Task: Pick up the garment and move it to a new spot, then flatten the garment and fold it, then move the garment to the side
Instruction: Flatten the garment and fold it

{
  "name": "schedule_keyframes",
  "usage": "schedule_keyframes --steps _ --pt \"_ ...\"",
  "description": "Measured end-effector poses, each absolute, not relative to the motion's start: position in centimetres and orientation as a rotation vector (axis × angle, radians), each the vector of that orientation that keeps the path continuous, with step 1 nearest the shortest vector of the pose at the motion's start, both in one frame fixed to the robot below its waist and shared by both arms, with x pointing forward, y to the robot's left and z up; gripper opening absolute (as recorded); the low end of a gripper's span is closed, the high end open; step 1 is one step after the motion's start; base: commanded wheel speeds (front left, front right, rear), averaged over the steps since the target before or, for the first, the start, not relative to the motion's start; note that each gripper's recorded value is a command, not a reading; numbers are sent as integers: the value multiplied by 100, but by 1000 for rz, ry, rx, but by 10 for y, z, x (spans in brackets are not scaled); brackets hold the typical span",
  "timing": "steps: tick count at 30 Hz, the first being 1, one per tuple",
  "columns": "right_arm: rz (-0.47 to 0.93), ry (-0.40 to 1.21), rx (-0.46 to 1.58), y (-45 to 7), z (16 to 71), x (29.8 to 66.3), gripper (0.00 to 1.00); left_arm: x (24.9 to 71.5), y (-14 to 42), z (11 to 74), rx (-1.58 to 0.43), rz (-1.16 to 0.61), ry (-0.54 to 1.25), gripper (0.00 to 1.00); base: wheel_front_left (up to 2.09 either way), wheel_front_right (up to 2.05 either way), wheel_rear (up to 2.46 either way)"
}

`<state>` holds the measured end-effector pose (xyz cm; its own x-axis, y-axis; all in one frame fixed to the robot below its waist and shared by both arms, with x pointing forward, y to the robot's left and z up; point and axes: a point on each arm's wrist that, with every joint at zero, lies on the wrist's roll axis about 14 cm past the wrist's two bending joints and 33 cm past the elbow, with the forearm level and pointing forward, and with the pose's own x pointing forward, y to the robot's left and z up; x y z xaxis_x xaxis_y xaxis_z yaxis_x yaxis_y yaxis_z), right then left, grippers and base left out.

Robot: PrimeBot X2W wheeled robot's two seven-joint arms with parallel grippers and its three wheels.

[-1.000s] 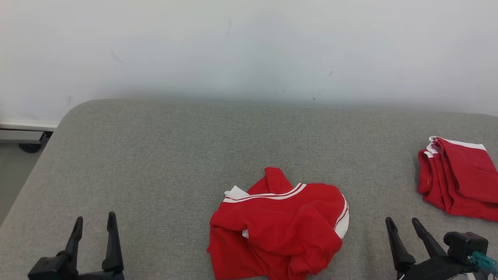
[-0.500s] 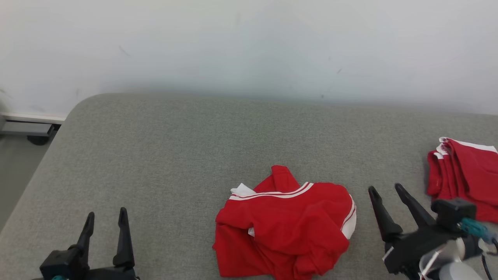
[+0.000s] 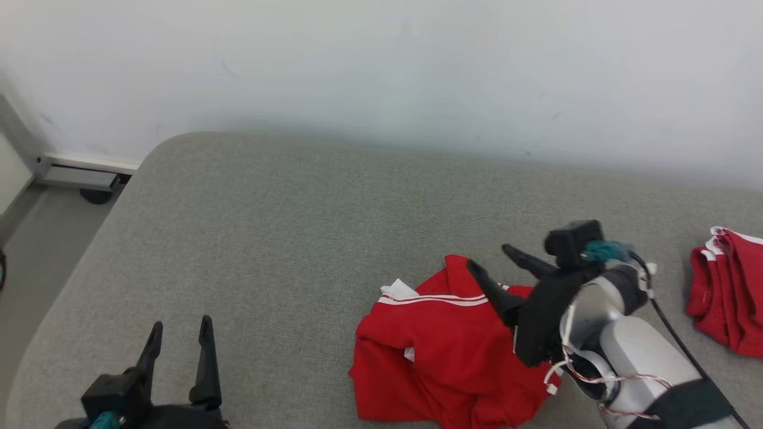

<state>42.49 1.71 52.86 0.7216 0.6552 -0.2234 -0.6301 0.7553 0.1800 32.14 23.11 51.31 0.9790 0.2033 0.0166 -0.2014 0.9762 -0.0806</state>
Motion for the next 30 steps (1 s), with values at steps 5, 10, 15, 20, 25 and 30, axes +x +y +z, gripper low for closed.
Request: schedule_keyframes --steps 5,10,15,20,25,30 --pt "757 409 44 38 508 422 100 321 231 515 -83 208 -25 100 0 0 0" --pt "810 543 -4 64 490 418 100 320 233 514 -84 216 -14 100 0 0 0" --pt "796 722 -86 60 453 413 100 324 230 519 -92 211 -23 100 0 0 0" --pt "803 846 -141 58 427 401 100 321 236 516 -94 230 -12 100 0 0 0" --pt "805 919 -183 57 413 393 100 320 238 514 -98 238 -5 100 0 0 0" --pt "816 930 -193 60 409 391 0 319 238 511 -104 246 4 100 0 0 0"
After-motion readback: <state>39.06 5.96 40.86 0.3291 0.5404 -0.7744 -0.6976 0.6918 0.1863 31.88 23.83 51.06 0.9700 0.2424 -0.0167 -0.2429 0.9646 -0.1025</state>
